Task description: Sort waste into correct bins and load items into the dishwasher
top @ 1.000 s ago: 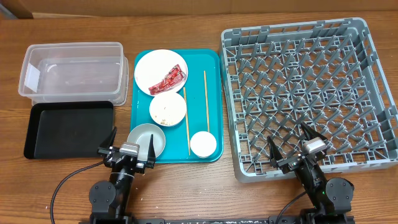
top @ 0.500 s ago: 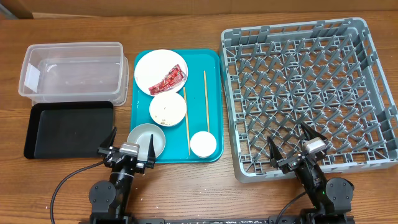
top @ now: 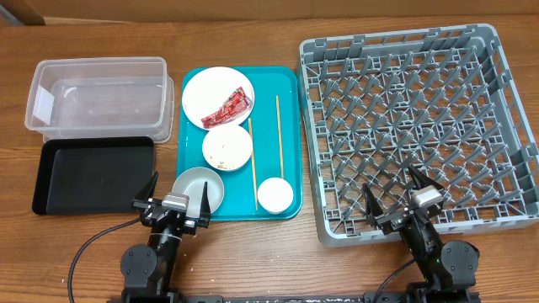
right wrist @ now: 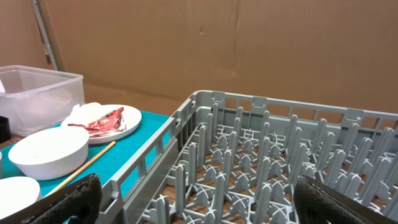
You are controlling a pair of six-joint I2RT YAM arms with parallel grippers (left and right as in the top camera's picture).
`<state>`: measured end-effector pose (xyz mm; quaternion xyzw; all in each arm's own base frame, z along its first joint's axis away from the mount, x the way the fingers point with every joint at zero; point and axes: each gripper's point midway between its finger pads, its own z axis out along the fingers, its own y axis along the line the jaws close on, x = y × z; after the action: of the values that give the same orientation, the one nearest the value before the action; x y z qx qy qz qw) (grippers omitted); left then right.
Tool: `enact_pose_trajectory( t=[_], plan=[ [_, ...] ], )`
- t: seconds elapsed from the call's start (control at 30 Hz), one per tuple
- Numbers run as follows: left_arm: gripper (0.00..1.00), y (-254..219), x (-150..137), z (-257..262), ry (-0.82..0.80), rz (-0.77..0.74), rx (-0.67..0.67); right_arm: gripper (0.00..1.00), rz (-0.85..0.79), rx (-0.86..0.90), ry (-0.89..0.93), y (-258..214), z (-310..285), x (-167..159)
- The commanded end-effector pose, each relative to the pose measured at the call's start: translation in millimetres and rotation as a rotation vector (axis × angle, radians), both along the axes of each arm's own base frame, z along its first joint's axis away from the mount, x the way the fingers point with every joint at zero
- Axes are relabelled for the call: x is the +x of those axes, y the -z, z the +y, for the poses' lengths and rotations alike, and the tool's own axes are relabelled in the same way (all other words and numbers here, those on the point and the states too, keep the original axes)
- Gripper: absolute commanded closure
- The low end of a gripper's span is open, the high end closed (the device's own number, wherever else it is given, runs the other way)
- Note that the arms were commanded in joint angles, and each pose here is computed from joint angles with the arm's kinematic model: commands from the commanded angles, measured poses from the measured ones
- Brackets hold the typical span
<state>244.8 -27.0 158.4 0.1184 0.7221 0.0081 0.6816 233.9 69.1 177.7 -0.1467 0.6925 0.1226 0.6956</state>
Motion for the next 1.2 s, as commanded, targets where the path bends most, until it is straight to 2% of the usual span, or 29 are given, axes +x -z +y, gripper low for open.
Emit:
enact_pose_trajectory(
  t=[0.0,1.17],
  plan=[
    [0.00,0.0,0.1,4.3,-0.020,-0.006,0.012,0.00,-0.005,0.000,0.021,1.5,-3.7,1.3],
    [0.00,-0.1,0.0,3.4,-0.015,-0.006,0.011,0.00,-0.039,0.003,0.021,-6.5,-3.7,1.2]
  ],
)
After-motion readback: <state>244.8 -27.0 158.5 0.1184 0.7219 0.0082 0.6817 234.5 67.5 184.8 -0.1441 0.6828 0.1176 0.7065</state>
